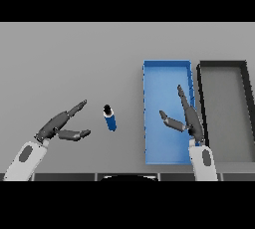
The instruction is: Pick up the blue pipe and place it into the blue bin.
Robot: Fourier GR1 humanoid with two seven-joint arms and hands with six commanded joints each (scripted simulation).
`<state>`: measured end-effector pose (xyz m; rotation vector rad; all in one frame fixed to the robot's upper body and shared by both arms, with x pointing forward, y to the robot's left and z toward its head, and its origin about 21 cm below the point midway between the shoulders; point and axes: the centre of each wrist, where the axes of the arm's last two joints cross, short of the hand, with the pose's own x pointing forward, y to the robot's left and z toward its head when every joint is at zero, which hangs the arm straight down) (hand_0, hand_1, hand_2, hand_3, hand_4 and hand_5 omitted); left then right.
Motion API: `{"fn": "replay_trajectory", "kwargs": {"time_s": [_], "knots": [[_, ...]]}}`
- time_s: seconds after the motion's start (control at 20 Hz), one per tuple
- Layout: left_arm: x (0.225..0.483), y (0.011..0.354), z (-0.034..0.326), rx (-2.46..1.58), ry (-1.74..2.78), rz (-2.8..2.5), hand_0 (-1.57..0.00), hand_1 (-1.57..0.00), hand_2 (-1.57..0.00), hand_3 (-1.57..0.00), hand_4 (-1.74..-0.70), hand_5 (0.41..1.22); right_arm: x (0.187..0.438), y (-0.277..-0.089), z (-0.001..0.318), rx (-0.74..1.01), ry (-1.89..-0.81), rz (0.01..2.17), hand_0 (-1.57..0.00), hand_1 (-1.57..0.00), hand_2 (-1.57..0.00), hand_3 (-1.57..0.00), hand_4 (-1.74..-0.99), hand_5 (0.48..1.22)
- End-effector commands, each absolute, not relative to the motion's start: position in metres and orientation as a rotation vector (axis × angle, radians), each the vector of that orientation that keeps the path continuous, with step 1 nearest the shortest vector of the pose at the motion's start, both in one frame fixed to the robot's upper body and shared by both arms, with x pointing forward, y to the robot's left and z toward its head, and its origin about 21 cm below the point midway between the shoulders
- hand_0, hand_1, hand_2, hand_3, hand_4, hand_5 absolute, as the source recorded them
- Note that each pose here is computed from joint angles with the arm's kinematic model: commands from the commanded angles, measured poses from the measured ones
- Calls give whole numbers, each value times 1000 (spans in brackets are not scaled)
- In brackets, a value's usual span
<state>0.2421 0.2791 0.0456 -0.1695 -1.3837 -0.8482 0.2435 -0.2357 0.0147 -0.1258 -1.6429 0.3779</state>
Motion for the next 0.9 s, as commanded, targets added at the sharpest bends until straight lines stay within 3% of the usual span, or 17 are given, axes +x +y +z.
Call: {"fn": "replay_trajectory", "kwargs": {"time_s": [0.0, 0.35, 0.85], "knots": [[239, 272, 45, -186, -1385, -871, 1, 1, 1, 1, -1061, 474, 243, -238, 18, -126, -1660, 393, 1, 1, 1, 1, -1223, 572], [238, 225, 26, -274, -1417, -935, 1, 1, 1, 1, -1149, 484, 244, -232, 20, -120, -1652, 391, 1, 1, 1, 1, -1210, 564], [261, 184, -16, -295, -1431, -834, 1, 1, 1, 1, -1120, 494, 241, -237, 16, -109, -1657, 366, 1, 1, 1, 1, -1201, 548]]}}
